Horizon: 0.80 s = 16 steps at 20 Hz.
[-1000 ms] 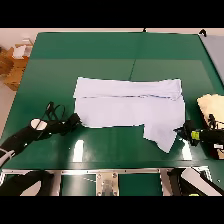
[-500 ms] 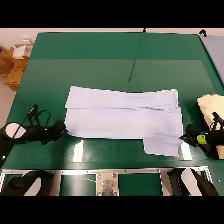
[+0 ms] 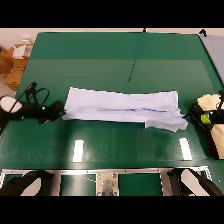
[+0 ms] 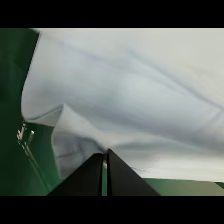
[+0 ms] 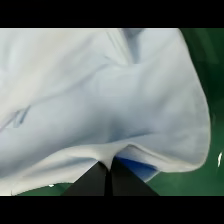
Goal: Fold the shirts.
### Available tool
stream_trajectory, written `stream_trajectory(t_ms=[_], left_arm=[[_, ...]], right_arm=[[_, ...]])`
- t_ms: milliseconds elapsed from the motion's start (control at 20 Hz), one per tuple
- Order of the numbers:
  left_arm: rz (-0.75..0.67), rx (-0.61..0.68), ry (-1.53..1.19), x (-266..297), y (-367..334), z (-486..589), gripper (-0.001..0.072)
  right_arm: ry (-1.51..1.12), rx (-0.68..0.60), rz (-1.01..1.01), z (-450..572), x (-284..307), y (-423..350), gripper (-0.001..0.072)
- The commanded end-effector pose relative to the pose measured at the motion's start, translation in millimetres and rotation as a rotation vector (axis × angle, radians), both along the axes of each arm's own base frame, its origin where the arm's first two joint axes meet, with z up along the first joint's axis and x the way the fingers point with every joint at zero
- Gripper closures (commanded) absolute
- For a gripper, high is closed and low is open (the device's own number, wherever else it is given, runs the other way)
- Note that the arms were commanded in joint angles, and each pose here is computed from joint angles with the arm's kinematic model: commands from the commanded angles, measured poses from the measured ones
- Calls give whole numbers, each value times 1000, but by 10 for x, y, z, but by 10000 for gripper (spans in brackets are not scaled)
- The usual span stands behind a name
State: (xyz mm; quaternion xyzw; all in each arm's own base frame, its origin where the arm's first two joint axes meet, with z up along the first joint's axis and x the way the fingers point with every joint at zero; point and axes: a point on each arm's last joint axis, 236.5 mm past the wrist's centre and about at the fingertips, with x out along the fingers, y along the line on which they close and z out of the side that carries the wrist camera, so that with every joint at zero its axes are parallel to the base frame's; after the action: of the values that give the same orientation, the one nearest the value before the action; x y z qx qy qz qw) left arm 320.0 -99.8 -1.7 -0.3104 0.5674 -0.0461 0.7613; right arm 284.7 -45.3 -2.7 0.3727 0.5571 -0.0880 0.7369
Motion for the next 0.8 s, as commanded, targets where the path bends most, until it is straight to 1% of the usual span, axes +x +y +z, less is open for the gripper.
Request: stream_trajectory(t_ms=[0, 200, 400, 450, 500, 550, 600, 650, 750], left_arm=[[-46, 9, -16, 626, -116, -2, 686], [-53, 0, -14, 1260, -159, -164, 686], [-15, -61, -11, 1737, -260, -461, 685], [3, -65, -22, 1820, -243, -501, 684], [22, -59, -47, 1896, -192, -479, 684], [39, -56, -73, 1978, -113, -406, 683], [47, -54, -100, 2063, -4, -293, 496], [56, -53, -124, 2144, 142, -149, -13], [86, -63, -148, 2240, 437, 111, -8]], right_arm=[[-39, 26, 50, 30, 610, 66, 692], [-3, 47, 79, -221, 1075, 40, 691], [-2, 95, 49, -457, 1487, -44, 680], [-8, 101, 41, -489, 1568, -68, 526], [-17, 94, 37, -487, 1636, -124, 284], [-38, 84, 28, -435, 1706, -223, 245], [-69, 64, 36, -357, 1757, -333, 246], [-86, 52, 54, -278, 1757, -434, 247], [-72, 60, 93, -224, 1611, -588, 248]])
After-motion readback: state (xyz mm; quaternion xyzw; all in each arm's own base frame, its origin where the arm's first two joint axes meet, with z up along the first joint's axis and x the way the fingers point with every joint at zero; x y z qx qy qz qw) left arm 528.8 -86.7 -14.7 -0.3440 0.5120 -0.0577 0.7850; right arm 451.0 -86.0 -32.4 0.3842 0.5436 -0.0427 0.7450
